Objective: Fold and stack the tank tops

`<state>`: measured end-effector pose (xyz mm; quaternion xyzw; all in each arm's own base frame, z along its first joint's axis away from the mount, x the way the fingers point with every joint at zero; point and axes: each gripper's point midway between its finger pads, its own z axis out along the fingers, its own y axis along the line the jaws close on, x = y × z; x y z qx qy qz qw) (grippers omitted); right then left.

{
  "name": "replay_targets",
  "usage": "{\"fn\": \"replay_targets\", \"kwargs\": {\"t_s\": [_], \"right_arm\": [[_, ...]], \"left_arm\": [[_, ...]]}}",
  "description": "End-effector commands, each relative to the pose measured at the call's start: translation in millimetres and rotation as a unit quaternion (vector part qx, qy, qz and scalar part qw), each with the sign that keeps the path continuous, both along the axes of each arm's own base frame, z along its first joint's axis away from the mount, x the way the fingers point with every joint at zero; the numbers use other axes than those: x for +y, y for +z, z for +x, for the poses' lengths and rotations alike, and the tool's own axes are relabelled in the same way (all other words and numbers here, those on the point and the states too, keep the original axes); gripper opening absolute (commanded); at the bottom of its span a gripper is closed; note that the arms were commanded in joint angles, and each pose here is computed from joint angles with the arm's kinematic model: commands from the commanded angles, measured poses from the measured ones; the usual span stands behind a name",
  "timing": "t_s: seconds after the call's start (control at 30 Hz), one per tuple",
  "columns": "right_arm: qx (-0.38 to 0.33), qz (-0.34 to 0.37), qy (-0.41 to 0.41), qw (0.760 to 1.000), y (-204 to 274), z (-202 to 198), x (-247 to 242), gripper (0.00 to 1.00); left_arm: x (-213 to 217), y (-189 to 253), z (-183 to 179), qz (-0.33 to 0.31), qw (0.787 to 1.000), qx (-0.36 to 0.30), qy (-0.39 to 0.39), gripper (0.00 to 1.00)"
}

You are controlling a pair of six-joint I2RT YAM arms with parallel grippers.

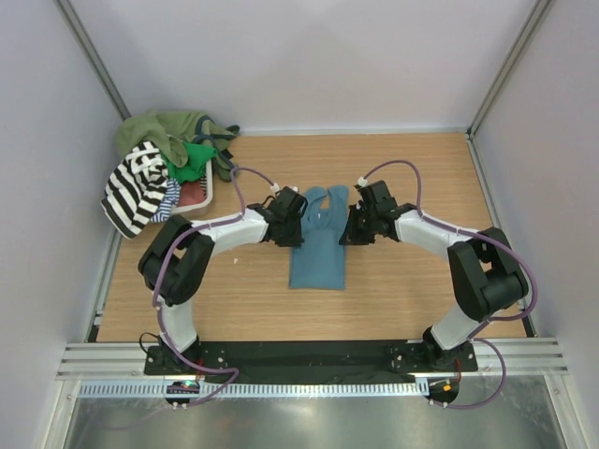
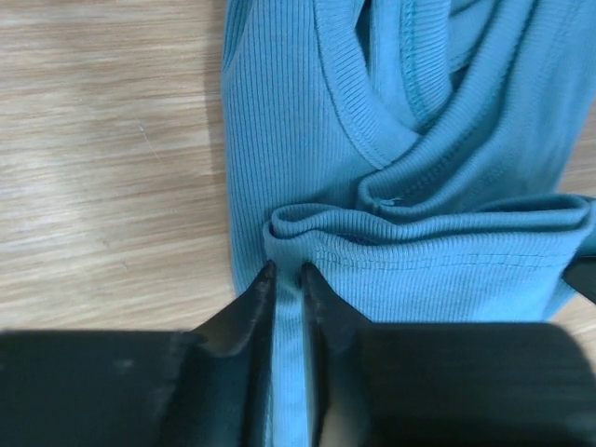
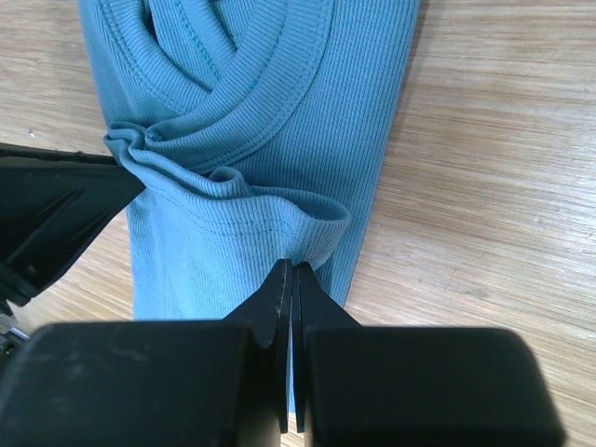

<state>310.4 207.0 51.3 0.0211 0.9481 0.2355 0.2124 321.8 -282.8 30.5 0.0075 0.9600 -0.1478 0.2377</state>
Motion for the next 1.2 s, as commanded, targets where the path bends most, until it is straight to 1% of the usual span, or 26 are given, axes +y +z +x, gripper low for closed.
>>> {"fn": "replay_targets", "kwargs": {"t_s": [0.0, 0.07, 0.1, 0.27, 0.47, 0.63, 0.77, 1.03, 1.17], "right_arm": [[-0.031, 0.016, 0.01, 0.999, 21, 10, 9, 0.01], [-0.032, 0.015, 0.009, 0.999, 22, 11, 8, 0.01], [-0.033, 0.014, 0.009, 0.999, 22, 11, 8, 0.01], [-0.036, 0.02, 0.01, 0.999, 30, 12, 9, 0.01], [-0.053, 0.032, 0.013, 0.998, 51, 11, 12, 0.01], [-0.064, 0.03, 0.012, 0.997, 61, 13, 11, 0.01], [-0.061, 0.019, 0.006, 0.998, 54, 16, 8, 0.01], [-0.04, -0.018, -0.019, 0.999, 19, 24, -1, 0.01], [-0.026, -0.039, -0.032, 0.998, -3, 29, -6, 0.01]], "left_arm": [[-7, 11, 8, -0.006, 1.0, -0.015, -0.006, 0.11], [-4, 17, 8, -0.004, 1.0, -0.024, -0.002, 0.02], [-2, 24, 8, -0.006, 0.999, -0.034, 0.0, 0.01], [8, 49, 4, 0.008, 0.998, -0.057, 0.002, 0.0], [9, 82, -3, -0.015, 0.996, -0.084, 0.002, 0.0], [12, 97, -6, -0.023, 0.995, -0.097, 0.007, 0.0], [14, 94, -3, -0.014, 0.995, -0.102, 0.01, 0.0], [13, 49, 16, 0.039, 0.995, -0.087, 0.016, 0.0], [7, 35, 27, 0.047, 0.995, -0.086, 0.025, 0.0]]}}
